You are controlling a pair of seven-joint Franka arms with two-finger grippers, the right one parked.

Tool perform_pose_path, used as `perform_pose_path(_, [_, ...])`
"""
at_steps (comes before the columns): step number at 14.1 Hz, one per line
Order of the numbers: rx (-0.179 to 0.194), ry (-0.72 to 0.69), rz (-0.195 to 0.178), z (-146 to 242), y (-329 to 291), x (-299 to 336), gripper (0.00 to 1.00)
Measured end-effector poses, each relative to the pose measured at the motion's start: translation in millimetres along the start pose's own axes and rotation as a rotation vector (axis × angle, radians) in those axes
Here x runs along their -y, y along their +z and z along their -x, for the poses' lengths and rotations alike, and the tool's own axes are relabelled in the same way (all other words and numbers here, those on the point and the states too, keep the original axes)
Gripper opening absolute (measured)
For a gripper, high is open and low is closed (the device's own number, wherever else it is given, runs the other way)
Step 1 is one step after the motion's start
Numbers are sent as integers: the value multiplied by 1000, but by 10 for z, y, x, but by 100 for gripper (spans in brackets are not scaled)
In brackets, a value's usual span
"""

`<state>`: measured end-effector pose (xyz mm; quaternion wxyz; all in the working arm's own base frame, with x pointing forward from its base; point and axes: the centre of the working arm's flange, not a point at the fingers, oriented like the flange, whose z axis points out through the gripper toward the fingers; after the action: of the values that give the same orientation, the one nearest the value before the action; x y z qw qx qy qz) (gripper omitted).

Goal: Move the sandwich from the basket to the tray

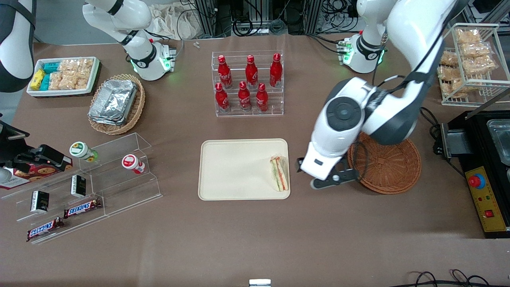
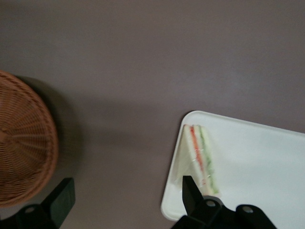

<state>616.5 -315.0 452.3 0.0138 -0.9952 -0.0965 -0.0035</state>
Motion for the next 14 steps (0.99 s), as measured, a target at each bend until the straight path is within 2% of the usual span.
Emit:
perform_pose_path(2, [59,80,-18,-105,-274,471,100])
perform_pose_path(5, [100,195,-32,-278,-702,1359,100])
perform_pose_path(9, [108,303,-65,-258,-873,2177,100])
perform_pose_path(11, [91,328,-39,-243,-826,2499,100])
perform_pose_path(14, [34,322,-7,-176,-624,2916,100])
